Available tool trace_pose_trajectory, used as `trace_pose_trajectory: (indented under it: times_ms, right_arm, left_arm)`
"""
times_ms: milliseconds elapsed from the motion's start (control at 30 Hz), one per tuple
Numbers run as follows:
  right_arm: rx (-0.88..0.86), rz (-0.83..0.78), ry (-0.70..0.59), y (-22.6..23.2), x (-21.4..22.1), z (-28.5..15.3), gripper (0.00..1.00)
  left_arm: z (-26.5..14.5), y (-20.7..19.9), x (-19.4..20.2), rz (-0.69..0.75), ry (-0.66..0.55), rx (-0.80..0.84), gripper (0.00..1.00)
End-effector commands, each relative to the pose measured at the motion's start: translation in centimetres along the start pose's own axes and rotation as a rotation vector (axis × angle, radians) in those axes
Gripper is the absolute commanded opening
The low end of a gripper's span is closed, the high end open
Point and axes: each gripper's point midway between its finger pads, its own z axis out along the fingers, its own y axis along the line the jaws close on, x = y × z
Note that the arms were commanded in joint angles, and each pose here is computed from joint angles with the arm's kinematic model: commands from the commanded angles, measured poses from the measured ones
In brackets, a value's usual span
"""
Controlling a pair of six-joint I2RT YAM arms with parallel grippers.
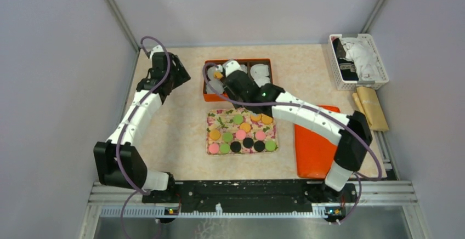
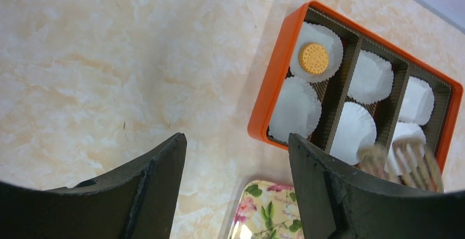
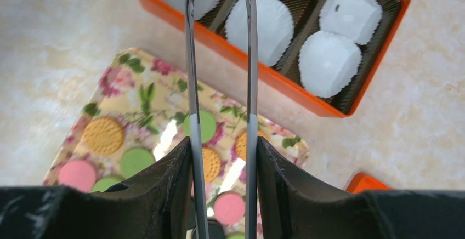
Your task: Pack the cookies
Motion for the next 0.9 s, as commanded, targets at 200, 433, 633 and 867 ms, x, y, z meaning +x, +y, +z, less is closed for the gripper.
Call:
trace_pose_trajectory:
  times_ms: [200,433,633,867]
  right_arm:
    - [-0.259,0.051,-0.047,4.4,3.2,-7.5,0.41]
    - [-0.388,0.025,0.000,6.4,7.2,-9.1,0.42]
    - [-0.459,-0.017,0.033,8.2,9.2,-10.5,0.43]
    - [-0.502,-0.040,0.085,10.2,11.4,-10.6,0.43]
  left_arm:
    - [2.9,1.5,-2.7,-0.148,0.019,-0.012,0.74]
    - [3.8,2.0,-0.6,-0.164,0.089,0.000,0.73]
    - [3.4,2.0,0.4,-0.166,0.117,0.018,0.72]
    - [2.6,1.5,0.1,-0.164,0.105,0.047,0.73]
